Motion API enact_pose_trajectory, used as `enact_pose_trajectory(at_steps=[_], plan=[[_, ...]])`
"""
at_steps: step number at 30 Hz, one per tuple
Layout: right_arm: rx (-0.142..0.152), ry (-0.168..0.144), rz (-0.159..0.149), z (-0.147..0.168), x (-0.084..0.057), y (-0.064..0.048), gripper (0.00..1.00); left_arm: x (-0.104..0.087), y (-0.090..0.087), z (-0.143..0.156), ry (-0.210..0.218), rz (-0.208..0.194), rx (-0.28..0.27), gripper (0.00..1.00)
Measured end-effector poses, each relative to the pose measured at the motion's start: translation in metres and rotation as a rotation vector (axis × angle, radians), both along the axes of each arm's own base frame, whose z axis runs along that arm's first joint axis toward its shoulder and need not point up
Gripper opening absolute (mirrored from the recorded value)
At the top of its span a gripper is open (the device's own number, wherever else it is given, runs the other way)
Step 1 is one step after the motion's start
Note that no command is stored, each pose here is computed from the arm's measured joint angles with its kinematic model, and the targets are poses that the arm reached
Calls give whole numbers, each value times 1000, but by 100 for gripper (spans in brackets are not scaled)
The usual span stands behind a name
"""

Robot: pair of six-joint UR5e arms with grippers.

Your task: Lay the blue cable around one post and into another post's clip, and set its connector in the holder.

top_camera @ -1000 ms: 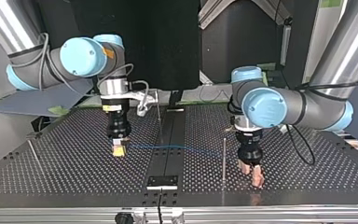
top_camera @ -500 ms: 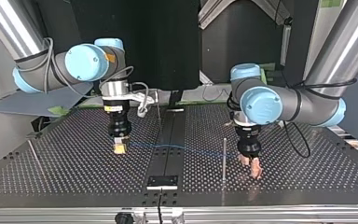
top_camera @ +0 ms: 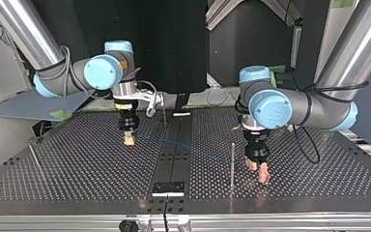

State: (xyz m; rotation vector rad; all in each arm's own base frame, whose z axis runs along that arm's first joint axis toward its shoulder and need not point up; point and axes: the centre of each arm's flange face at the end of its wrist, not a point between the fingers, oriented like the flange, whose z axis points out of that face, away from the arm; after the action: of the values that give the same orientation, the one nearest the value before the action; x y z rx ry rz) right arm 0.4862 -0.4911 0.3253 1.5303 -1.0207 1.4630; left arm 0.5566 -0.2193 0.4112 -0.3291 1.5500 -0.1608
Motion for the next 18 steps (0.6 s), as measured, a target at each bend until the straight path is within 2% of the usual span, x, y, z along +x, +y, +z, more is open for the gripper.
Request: enact_pose_trajectory(at_steps=[4,9,13,18], plan=[[23,-8,-16,-17,-6,-1,3,0,0,0,0,-3,0,100],[38,-39,-37,-35,-16,-3,3,1,0,-1,2,-5,0,100],[46,-55,-64,-48,-26,-6,3,1,1,-1,1,-3,0,100],[47,-60,-102,-65,-44,-12,3,1,1,-1,0,-4,0,100]])
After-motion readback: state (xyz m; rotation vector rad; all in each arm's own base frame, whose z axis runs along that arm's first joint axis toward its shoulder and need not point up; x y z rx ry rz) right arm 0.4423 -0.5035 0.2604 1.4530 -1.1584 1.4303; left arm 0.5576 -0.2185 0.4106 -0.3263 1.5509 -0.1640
